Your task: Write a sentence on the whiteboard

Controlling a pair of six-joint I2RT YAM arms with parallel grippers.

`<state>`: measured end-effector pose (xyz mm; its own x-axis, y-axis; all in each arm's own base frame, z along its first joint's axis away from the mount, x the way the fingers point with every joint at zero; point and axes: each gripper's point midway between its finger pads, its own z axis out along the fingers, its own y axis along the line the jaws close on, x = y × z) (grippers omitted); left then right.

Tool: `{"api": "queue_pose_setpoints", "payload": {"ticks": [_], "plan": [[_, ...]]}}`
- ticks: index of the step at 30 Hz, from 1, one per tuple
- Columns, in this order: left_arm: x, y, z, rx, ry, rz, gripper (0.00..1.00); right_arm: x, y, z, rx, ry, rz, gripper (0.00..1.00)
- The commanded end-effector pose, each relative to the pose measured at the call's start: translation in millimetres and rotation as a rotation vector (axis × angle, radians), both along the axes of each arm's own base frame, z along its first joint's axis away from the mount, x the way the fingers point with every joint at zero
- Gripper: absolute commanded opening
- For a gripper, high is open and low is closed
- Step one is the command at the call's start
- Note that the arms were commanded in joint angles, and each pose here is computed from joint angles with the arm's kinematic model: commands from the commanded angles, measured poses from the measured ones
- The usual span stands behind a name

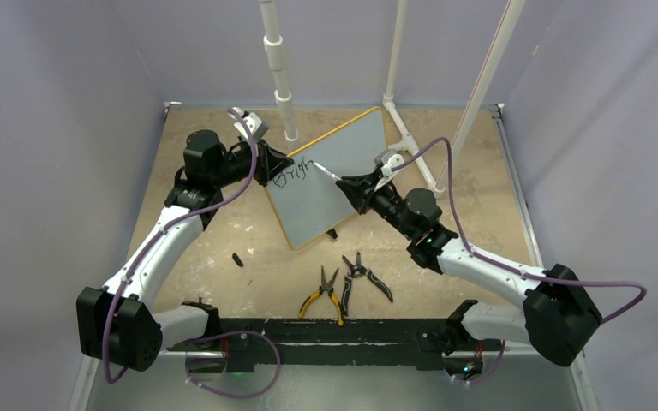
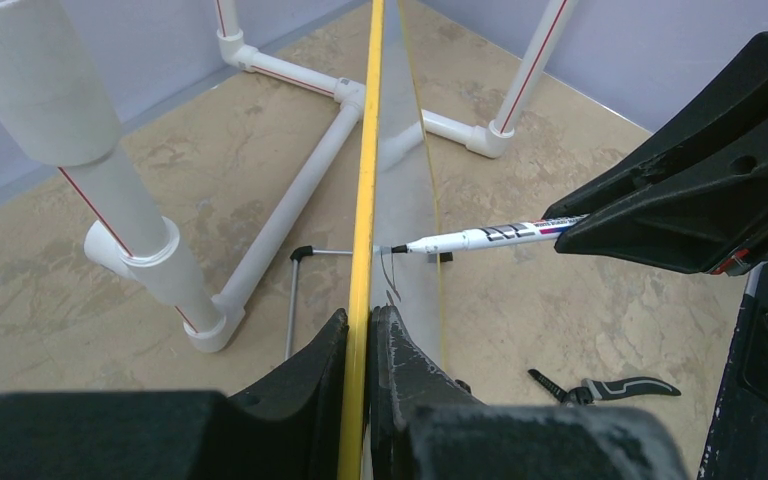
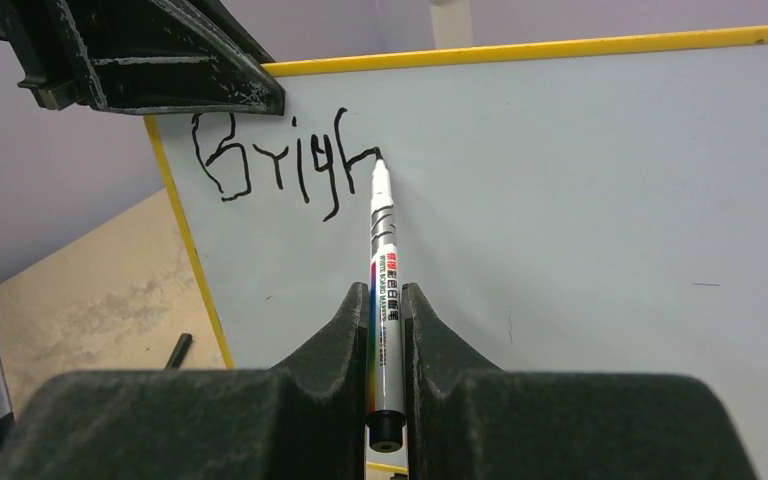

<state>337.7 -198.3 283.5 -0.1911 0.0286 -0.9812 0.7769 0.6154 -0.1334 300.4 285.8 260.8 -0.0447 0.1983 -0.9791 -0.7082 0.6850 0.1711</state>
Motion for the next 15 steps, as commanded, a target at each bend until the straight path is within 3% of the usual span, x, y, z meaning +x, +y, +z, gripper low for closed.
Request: {"api": "queue_pose_setpoints", "payload": {"ticks": [1,15], "plan": [[4,7,-4,0.012,-0.010,0.045,0.00,0,-7,-12,-0.023,0.034,-0.024,0.00],[4,8,-3,0.013,-0.014,0.050,0.00,-8,-12,-8,-0.009,0.030,-0.018,0.00]]}}
